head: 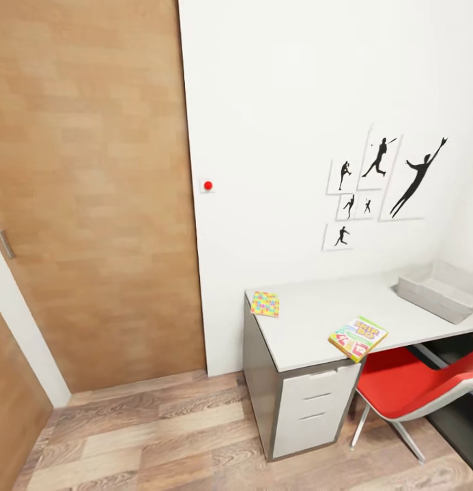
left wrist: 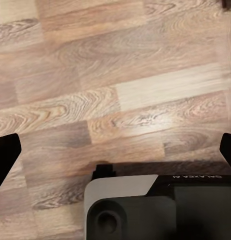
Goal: Put all the toys in the child's room - the three board games (two on the bed and one on the table), the two jigsaw puzzles on the table, and the tennis ball on the table - inside the toy box on the table in the child's room.
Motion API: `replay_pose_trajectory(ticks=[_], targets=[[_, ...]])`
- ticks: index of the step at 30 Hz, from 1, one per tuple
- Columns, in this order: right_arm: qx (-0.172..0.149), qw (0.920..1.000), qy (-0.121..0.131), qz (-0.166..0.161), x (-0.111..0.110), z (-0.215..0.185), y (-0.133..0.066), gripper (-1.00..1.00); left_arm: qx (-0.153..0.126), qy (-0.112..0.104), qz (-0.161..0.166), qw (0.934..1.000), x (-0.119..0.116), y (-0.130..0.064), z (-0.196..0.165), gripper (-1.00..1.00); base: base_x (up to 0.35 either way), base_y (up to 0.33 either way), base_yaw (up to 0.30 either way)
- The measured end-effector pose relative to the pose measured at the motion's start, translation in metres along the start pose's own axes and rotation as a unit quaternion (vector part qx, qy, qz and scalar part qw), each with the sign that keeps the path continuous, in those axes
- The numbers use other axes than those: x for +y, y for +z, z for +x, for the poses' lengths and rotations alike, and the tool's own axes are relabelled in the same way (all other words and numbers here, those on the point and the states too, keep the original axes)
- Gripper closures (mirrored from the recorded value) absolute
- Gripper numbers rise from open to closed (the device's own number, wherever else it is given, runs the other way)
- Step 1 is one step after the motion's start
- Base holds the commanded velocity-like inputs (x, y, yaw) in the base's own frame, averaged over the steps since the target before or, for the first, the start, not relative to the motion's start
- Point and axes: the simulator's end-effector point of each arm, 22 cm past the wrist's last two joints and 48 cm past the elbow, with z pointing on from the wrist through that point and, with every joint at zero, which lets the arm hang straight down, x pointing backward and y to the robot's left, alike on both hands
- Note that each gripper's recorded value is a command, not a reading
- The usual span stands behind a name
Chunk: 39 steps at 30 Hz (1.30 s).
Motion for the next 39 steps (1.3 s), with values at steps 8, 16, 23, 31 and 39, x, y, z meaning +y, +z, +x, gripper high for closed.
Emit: replay_pose_trajectory(ticks=[8, 16, 23, 31, 39], targets=[[0.0, 1.0, 0.0, 0.0, -0.0004, -0.0002, 0.0, -1.0, 0.0, 0.0, 0.0, 1.0, 0.0, 0.0, 0.0, -1.0, -0.061, 0.0, -0.288], [-0.001, 1.0, 0.0, 0.001, -0.0024, -0.0011, 0.0002, -1.0, 0.0, 0.0, 0.0, 1.0, 0.0, 0.0, 0.0, -1.0, -0.009, 0.0, -0.288], [0.0, 1.0, 0.0, 0.003, -0.0043, -0.0011, 0.0003, -1.0, 0.0, 0.0, 0.0, 1.0, 0.0, 0.0, 0.0, -1.0, -0.001, 0.0, -0.288], [-0.001, 1.0, 0.001, 0.003, -0.0044, -0.0018, 0.0004, -1.0, -0.001, -0.001, 0.0, 1.0, 0.0001, 0.0, -0.0002, -1.0, 0.0, 0.0, -0.288], [-0.001, 1.0, 0.001, 0.003, -0.0051, -0.0023, 0.0004, -1.0, -0.001, -0.001, 0.0, 1.0, 0.0001, 0.0, -0.0002, -1.0, 0.0, 0.0, -0.288]])
